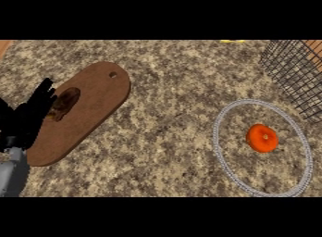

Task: Pick the squash from the placemat and place it in the basket

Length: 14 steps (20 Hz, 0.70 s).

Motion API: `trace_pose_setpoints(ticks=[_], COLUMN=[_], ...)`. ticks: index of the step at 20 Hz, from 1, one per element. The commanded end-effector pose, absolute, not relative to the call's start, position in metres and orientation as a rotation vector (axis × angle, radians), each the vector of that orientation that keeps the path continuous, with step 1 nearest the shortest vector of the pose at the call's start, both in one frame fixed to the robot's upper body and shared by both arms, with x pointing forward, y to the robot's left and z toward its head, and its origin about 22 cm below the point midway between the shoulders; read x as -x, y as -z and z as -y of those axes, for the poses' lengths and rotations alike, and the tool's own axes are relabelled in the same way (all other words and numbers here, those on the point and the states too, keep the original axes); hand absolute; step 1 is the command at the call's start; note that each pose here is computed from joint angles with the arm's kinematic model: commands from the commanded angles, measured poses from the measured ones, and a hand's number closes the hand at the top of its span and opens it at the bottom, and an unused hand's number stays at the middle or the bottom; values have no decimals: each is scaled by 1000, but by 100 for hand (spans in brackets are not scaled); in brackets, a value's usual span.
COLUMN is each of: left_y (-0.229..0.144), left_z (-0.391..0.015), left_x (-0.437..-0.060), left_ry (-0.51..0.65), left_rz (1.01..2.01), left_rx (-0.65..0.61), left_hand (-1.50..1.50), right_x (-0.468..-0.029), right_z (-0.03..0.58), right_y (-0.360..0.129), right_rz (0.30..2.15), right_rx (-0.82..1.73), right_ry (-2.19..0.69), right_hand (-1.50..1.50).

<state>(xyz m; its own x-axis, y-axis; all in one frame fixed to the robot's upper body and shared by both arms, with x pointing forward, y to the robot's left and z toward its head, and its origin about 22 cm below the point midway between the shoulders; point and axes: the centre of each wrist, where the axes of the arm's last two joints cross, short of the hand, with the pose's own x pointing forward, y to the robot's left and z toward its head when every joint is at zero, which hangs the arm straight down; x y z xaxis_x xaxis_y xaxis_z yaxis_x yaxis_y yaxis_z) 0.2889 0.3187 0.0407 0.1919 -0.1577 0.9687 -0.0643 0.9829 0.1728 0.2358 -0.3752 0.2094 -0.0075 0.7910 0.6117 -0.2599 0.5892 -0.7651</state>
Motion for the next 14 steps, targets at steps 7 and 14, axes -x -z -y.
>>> trace_pose_setpoints(ticks=[7, 14], left_y=[-26, -39], left_z=[-303, -315], left_x=[-296, -293], left_ry=[75, 86], left_rz=[1378, 1384], left_rx=[-192, -203], left_hand=[0, 0], right_x=[-249, -287], right_z=[340, 333], right_y=[-114, -80], right_rz=[1451, 1357], right_rx=[481, 511], right_ry=[-742, -827], right_hand=[-150, -150])
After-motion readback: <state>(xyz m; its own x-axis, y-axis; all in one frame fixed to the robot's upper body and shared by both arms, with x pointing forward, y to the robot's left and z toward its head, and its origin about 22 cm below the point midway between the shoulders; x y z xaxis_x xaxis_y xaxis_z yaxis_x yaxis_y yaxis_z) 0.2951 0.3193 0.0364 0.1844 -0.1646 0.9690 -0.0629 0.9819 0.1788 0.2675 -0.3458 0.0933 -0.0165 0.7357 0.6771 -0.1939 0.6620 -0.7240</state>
